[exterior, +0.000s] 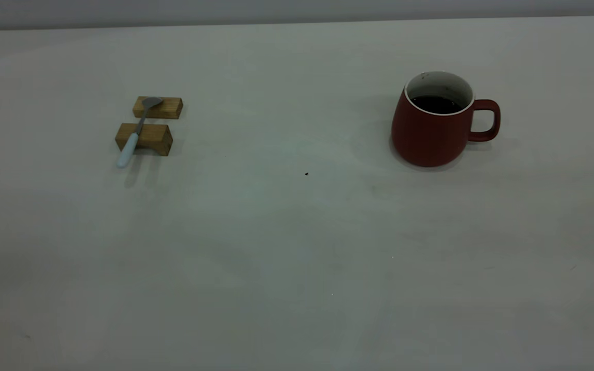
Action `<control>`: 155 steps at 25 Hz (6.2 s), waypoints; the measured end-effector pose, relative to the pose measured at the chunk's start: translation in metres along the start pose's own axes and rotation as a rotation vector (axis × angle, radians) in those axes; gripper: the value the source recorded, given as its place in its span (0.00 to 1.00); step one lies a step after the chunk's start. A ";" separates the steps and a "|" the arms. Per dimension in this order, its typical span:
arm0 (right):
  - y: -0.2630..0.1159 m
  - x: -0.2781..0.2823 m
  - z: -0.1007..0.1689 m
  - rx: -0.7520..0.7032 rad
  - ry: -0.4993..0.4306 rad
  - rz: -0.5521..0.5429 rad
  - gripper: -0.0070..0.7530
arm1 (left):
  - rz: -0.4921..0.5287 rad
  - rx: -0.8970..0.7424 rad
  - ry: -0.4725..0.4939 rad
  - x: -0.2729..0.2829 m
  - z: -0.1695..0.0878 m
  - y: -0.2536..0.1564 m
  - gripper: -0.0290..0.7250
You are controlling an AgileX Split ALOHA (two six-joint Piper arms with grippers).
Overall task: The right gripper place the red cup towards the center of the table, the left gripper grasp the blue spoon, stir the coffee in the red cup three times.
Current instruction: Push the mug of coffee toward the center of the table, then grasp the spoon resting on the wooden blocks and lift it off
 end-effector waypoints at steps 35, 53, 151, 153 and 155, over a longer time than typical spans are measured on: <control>0.073 -0.218 0.025 0.204 0.267 0.316 0.76 | -0.002 0.000 0.000 0.000 0.000 0.000 0.47; 0.014 -0.428 0.018 0.799 0.646 0.428 0.76 | -0.002 0.000 0.000 0.000 0.000 0.000 0.47; 0.001 -0.005 0.000 -0.097 0.014 0.032 0.76 | -0.002 -0.001 0.000 0.000 0.000 0.000 0.46; 0.001 -0.001 -0.001 -0.105 0.009 0.007 0.76 | -0.002 -0.001 0.000 0.000 0.000 0.000 0.46; 0.001 0.000 -0.001 -0.106 0.008 -0.002 0.76 | -0.002 -0.001 0.000 0.000 0.000 0.000 0.46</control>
Point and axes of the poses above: a point on each arm's last joint axis where the gripper is mounted, x pointing back along that axis away from the gripper, z along the wrist's bending axis when the last joint is at zero, y = z × x, the point moved 10 cm from there along -x, pointing out along that axis toward the gripper, and after that the axes turned 3 degrees about -x, right-handed, at the moved point
